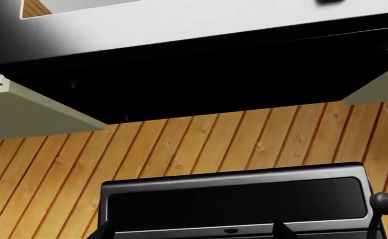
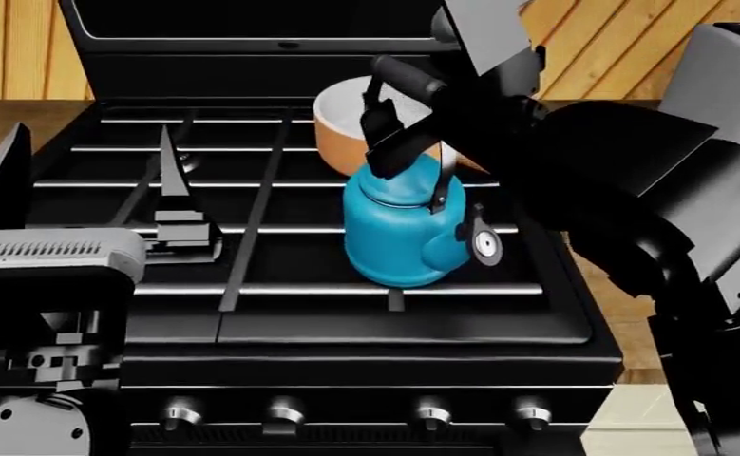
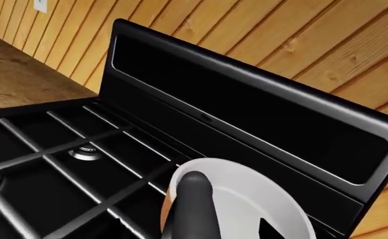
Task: Pick the kettle from the counter and place it on a stove burner. Then turn the burner on.
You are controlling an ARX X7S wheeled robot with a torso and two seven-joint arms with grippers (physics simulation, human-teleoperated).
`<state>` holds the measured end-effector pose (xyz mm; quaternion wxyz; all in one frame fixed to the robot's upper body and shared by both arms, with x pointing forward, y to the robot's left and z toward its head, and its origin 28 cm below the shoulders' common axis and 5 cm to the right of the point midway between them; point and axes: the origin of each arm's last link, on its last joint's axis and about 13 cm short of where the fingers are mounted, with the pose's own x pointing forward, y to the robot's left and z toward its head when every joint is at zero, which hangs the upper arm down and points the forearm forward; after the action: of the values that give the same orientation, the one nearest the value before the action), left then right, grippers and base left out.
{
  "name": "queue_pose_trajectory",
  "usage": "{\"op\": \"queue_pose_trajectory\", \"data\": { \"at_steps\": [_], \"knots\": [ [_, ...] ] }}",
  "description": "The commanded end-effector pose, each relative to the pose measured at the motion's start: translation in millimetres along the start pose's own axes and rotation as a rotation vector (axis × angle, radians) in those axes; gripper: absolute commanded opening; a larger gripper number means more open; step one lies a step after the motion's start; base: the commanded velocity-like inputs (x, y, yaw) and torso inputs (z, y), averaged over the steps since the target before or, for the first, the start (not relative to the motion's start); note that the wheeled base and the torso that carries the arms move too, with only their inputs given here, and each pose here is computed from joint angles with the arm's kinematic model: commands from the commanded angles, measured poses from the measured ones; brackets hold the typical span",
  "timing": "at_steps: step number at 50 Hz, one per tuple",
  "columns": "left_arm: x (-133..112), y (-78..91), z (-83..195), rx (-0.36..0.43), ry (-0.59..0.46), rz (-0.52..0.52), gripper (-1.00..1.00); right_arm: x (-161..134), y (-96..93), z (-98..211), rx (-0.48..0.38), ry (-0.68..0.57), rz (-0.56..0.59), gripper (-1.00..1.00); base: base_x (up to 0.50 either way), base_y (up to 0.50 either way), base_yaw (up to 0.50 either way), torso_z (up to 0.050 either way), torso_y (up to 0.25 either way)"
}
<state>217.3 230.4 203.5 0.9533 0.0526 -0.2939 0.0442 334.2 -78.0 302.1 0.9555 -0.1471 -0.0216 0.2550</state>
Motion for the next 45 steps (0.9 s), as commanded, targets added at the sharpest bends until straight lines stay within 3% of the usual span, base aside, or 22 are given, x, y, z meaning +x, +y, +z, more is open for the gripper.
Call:
{"op": "queue_pose_trajectory", "data": {
  "at_steps": [1,18,25,33,45],
  "knots": [
    [0,-0.1,1,0.000,-0.003,-0.001,1.00,-8,-3.2,15,-0.004,-0.041,-0.025,1.00,0.00,0.00,0.00,0.000,0.000],
    [-1,1.4,2,-0.004,-0.008,0.002,1.00,-19,-11.9,38,-0.033,-0.127,-0.121,1.00,0.00,0.00,0.00,0.000,0.000],
    [-1,3.5,4,-0.006,-0.012,0.011,1.00,-53,-4.9,53,-0.041,-0.259,-0.253,1.00,0.00,0.00,0.00,0.000,0.000],
    [-1,4.1,5,-0.006,-0.016,0.016,1.00,-96,16.6,38,0.039,-0.385,-0.356,1.00,0.00,0.00,0.00,0.000,0.000],
    [-2,4.4,7,-0.003,-0.021,0.020,1.00,-119,30.4,-3,0.079,-0.413,-0.465,1.00,-0.31,0.00,0.00,0.000,0.000]
  ]
}}
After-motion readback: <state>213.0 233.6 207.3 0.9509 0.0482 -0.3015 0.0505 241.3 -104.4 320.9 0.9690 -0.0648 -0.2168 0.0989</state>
